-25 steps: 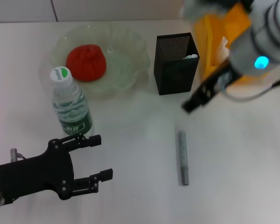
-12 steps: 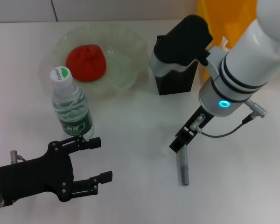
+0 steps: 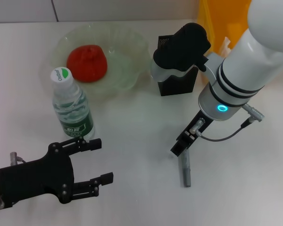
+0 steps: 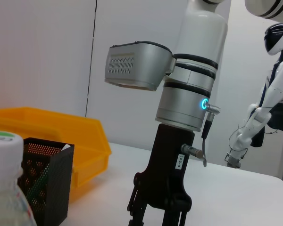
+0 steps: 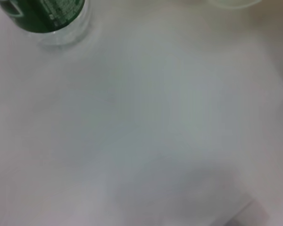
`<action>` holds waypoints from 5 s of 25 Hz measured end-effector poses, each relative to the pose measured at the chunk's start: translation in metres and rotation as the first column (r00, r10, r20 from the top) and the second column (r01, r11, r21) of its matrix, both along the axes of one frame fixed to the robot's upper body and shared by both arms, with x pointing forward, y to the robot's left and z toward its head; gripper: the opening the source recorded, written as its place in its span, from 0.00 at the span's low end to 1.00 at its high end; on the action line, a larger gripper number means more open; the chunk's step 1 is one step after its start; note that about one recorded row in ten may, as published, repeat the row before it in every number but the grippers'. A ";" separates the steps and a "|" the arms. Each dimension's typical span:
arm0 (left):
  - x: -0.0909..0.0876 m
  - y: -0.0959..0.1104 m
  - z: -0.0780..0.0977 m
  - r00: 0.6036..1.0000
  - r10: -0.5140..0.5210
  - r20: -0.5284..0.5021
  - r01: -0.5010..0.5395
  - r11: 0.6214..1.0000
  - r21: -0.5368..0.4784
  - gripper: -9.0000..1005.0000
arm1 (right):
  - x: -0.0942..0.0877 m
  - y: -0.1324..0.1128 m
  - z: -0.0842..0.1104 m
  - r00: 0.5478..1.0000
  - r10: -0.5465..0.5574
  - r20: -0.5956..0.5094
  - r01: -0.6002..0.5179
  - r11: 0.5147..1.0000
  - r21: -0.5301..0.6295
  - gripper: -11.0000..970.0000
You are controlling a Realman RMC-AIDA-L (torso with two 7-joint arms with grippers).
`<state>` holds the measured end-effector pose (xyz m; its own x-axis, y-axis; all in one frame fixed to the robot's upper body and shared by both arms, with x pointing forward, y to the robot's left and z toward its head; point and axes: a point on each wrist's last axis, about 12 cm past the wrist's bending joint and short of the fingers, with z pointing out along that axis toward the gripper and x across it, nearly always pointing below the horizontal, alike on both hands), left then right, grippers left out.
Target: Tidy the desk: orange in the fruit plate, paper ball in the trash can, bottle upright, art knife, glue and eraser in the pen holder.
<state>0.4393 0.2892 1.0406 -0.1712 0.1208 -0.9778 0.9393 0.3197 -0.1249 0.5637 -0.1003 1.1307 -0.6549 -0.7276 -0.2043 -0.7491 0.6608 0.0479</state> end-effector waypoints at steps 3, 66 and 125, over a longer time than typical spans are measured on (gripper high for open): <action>0.000 0.000 0.000 1.000 0.001 -0.001 -0.001 1.000 0.001 0.79 | 0.001 0.000 -0.002 1.000 -0.005 0.001 0.005 1.000 0.001 0.77; 0.003 -0.002 0.001 1.000 0.001 0.005 -0.001 1.000 -0.003 0.79 | 0.013 -0.115 0.033 0.585 -0.417 0.696 -0.370 0.627 0.686 0.14; 0.031 -0.027 0.012 0.989 -0.143 -0.035 0.144 0.989 0.023 0.79 | -0.139 -0.207 -0.070 0.805 -0.059 0.590 -0.502 0.460 0.732 0.85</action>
<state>0.4698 0.2626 1.0524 -0.1824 0.1713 -0.9682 0.9712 0.1850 -0.1502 0.4249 -0.3074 1.0605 -0.0975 -0.1148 -0.9886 -0.9502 0.3060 0.0582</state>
